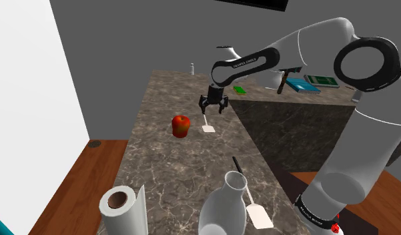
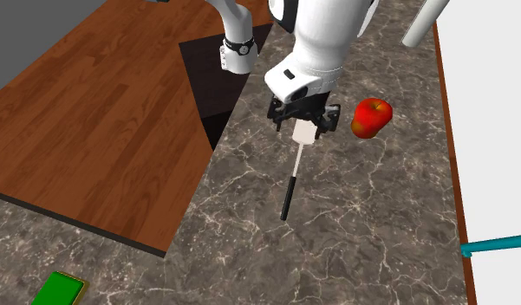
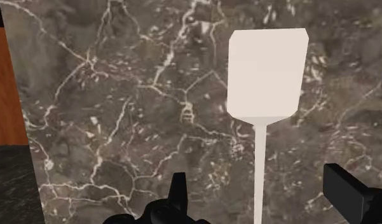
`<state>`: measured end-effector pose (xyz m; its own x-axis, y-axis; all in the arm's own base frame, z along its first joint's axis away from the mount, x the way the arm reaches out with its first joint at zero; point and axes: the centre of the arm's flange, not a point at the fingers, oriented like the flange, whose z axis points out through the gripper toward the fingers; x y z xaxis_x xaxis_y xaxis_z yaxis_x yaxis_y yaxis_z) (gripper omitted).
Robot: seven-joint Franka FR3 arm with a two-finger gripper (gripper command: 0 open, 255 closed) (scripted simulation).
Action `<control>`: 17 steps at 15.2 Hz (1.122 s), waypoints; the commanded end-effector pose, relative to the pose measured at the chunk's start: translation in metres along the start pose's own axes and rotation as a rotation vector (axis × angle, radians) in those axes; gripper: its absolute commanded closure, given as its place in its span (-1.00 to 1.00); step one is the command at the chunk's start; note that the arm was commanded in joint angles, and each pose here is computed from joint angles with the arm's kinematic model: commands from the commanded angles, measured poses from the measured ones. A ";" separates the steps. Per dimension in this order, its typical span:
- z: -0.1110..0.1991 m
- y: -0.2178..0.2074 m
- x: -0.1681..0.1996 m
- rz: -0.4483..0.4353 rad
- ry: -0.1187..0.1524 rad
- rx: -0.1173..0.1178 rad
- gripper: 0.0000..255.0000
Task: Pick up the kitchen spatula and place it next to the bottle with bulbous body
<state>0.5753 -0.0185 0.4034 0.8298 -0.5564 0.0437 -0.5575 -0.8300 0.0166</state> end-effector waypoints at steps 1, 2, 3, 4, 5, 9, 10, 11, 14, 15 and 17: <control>0.008 -0.007 0.026 0.036 0.012 0.007 -1.00; 0.013 -0.011 0.037 0.053 0.017 0.010 -1.00; 0.017 -0.015 0.046 0.069 0.022 0.013 -1.00; 0.022 -0.015 0.047 0.069 0.022 0.013 -1.00; 0.027 -0.015 0.047 0.069 0.022 0.013 -1.00; 0.049 -0.015 0.047 0.069 0.022 0.013 -1.00; 0.054 -0.015 0.047 0.069 0.022 0.013 -1.00; 0.057 -0.015 0.047 0.069 0.022 0.013 -1.00; 0.057 -0.015 0.047 0.069 0.022 0.013 -1.00; 0.057 -0.015 0.047 0.069 0.022 0.013 -1.00; 0.057 -0.015 0.047 0.069 0.022 0.013 -1.00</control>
<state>0.6246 -0.0343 0.3484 0.7887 -0.6112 0.0664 -0.6125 -0.7904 -0.0004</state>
